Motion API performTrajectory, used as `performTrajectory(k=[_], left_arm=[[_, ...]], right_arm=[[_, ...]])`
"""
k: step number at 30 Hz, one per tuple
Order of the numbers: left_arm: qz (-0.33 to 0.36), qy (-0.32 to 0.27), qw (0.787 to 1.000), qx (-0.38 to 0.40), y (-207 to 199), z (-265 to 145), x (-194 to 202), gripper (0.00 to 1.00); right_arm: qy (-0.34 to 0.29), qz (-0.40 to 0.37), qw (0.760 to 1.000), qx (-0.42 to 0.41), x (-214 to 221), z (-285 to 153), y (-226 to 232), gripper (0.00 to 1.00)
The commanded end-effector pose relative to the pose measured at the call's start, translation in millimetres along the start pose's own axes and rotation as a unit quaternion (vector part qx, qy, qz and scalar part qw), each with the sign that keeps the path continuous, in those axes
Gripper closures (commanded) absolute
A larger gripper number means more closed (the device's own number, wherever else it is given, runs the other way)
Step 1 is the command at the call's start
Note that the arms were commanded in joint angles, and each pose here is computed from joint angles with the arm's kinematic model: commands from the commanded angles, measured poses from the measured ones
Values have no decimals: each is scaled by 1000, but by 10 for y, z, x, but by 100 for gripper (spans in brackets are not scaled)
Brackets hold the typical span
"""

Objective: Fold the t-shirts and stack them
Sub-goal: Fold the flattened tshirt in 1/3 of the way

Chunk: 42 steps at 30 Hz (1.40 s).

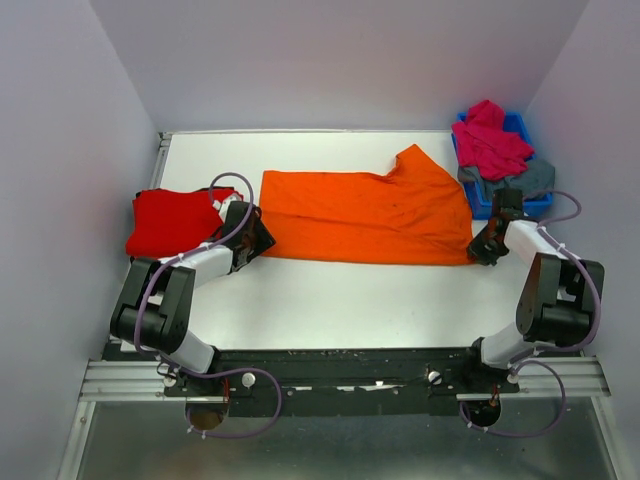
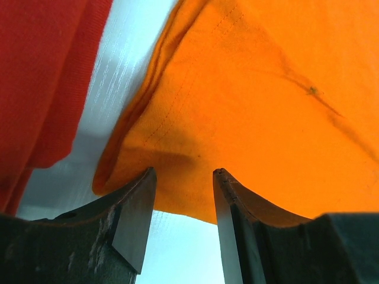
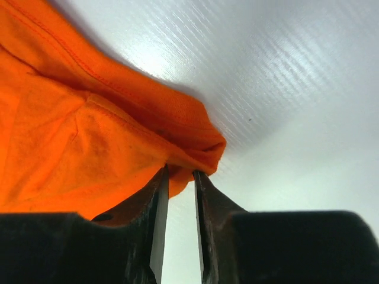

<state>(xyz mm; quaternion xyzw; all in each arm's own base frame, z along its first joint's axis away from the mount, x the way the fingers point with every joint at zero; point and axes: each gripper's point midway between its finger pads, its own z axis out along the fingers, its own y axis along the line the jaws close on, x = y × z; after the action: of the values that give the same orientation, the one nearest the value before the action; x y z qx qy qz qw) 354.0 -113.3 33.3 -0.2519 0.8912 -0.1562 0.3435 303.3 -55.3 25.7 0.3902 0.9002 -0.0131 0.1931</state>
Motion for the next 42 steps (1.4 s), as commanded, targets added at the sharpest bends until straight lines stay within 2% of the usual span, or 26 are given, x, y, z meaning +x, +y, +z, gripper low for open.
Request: performTrajectory(k=[1, 6, 9, 11, 14, 16, 20, 22, 26, 28, 32, 36, 42], left_arm=[[12, 7, 999, -30, 132, 16, 64, 41], [11, 6, 1000, -17, 81, -26, 55, 41], [16, -16, 1000, -6, 0, -124, -16, 41], [16, -32, 999, 1, -33, -191, -59, 41], [13, -43, 999, 9, -58, -250, -89, 41], [12, -44, 999, 11, -68, -267, -98, 40], [8, -37, 999, 31, -143, -316, -45, 40], [-2, -34, 999, 33, -141, -351, 3, 40], [-34, -16, 999, -1, 10, -436, 111, 40], [-60, -17, 998, -16, 86, -523, 129, 41], [-123, -17, 991, -59, 240, -665, 176, 42], [-140, -33, 986, -89, 360, -679, 152, 44], [-148, -11, 982, -120, 405, -528, 240, 47]], right_arm=[[-49, 3, 998, 25, -205, -159, -118, 66], [-26, 5, 1000, 3, -72, -144, -93, 66], [-21, 11, 1000, -9, -6, -80, -71, 65], [-12, 11, 1000, -7, 16, -26, -65, 59], [2, 9, 1000, -11, 58, 63, -38, 58], [1, 9, 1000, -5, 49, 98, -53, 53], [-1, 10, 1000, -5, 59, 134, -55, 53], [-6, 15, 1000, -5, 46, 128, -57, 57], [-27, 22, 999, -9, -11, 56, -60, 85], [-43, 25, 999, -18, -53, 1, -47, 86], [-72, 31, 996, -50, -113, -126, 22, 99], [-98, 34, 992, -71, -135, -206, 40, 99], [-120, 35, 987, -98, -161, -294, 89, 99]])
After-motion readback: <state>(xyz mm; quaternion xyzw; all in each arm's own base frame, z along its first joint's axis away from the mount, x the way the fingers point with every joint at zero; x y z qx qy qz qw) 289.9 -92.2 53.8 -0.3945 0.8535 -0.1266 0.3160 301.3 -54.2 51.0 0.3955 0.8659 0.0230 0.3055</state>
